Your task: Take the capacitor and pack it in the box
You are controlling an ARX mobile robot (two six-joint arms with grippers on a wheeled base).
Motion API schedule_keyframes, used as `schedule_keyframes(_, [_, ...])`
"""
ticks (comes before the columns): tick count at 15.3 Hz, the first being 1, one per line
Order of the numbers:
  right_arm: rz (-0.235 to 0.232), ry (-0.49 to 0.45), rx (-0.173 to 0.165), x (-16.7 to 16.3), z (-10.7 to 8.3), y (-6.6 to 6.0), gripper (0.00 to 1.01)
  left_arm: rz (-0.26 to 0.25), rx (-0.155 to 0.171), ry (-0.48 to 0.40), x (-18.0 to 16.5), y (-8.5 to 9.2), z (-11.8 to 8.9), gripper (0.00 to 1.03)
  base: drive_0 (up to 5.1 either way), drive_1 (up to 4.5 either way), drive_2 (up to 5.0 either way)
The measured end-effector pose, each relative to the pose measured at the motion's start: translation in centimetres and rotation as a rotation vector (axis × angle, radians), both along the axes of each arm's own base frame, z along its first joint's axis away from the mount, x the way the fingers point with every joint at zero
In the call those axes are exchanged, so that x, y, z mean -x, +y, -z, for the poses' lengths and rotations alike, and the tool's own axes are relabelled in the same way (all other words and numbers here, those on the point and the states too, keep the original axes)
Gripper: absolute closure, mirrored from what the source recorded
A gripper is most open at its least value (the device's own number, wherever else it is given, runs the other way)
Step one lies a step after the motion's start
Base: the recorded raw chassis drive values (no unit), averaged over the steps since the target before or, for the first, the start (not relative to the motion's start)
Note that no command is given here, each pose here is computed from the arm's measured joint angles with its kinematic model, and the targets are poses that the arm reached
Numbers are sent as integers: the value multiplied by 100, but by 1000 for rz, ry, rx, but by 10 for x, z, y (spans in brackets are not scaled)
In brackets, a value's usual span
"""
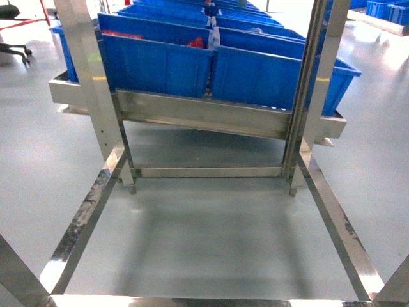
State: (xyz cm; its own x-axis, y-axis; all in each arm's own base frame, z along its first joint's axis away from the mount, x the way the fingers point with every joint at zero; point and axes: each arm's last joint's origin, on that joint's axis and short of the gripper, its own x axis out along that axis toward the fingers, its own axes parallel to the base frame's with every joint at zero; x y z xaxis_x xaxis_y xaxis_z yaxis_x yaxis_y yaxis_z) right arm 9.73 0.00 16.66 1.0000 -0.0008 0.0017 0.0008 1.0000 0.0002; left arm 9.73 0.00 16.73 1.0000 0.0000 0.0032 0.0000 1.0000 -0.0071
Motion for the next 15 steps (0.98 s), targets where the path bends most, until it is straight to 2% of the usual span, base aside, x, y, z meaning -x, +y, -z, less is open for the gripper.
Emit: schedule_keyframes(15, [0, 0, 0, 0, 0, 0, 3, 0, 0, 0, 0, 0, 0, 5, 0, 0, 0])
